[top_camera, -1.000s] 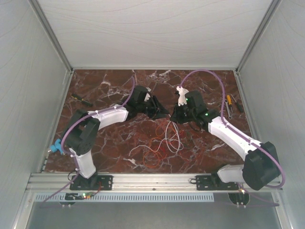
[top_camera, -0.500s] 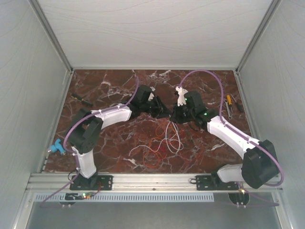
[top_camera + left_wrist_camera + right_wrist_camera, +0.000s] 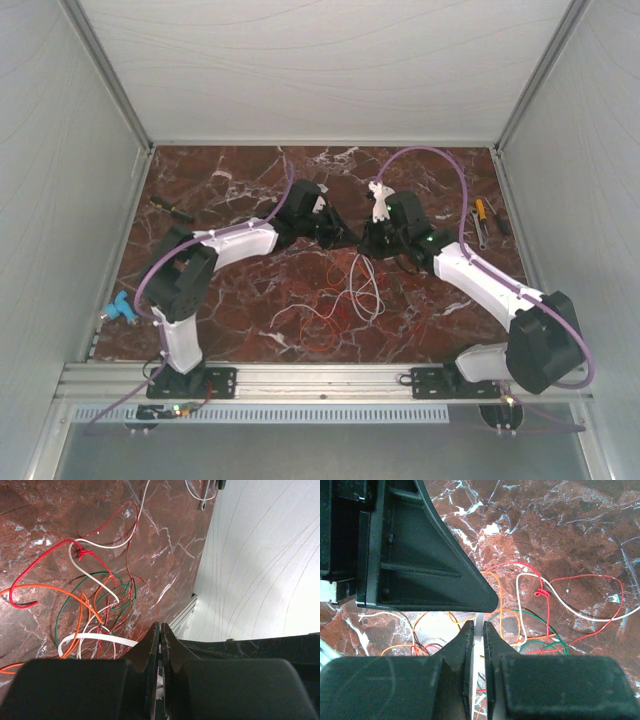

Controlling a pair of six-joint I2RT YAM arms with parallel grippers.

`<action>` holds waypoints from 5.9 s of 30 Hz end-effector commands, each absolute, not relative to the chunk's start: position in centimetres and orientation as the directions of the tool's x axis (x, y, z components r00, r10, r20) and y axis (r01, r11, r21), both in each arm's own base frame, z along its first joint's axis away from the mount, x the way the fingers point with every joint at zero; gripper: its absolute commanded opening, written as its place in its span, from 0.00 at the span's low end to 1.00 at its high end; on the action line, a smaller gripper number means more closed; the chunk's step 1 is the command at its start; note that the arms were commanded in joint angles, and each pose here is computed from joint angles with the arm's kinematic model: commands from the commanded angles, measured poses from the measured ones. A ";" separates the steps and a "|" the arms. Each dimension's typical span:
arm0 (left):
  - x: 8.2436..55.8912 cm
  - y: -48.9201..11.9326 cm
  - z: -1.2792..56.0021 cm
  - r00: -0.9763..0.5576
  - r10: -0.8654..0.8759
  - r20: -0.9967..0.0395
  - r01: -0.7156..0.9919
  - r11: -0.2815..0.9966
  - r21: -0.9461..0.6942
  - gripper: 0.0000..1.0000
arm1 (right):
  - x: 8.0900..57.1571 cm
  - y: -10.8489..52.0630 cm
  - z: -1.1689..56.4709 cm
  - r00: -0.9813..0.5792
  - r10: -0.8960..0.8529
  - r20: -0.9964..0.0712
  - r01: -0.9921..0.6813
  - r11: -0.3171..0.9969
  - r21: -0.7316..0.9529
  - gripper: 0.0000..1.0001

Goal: Zip-tie the wires
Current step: Tie the cable at the center of the board, then place the cable at the center of the board, then reset both arms

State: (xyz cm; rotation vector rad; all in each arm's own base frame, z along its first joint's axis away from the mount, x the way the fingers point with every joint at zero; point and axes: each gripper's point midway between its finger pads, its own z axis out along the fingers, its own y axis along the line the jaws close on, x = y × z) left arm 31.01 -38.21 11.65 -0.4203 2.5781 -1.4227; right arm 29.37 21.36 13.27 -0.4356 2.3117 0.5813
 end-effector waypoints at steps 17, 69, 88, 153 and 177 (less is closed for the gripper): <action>35.5 -36.0 12.0 -0.922 -0.380 -0.077 -0.158 0.550 -0.820 0.00 | 27.2 20.7 12.3 -0.702 -0.136 -0.699 -0.451 0.845 0.288 0.00; 59.0 -17.1 3.2 -0.715 -0.647 -0.265 -0.395 0.686 -0.610 0.00 | 25.0 19.8 5.3 -0.794 -0.132 -0.593 -0.380 0.870 0.315 0.00; 64.1 -9.6 2.2 -0.604 -0.719 -0.343 -0.480 0.672 -0.564 0.00 | 22.3 18.2 1.4 -0.865 -0.086 -0.495 -0.289 0.891 0.350 0.00; 56.8 -8.8 25.7 -0.437 -0.666 -0.604 -0.180 0.723 -0.667 1.00 | 29.5 21.5 20.9 -0.647 -0.024 -0.762 -0.406 0.857 0.318 0.97; 31.4 -6.9 29.1 -0.001 -0.229 -0.973 0.182 0.957 -0.226 1.00 | 40.2 12.7 36.1 -0.002 -0.008 -1.000 -0.200 0.980 -0.007 0.98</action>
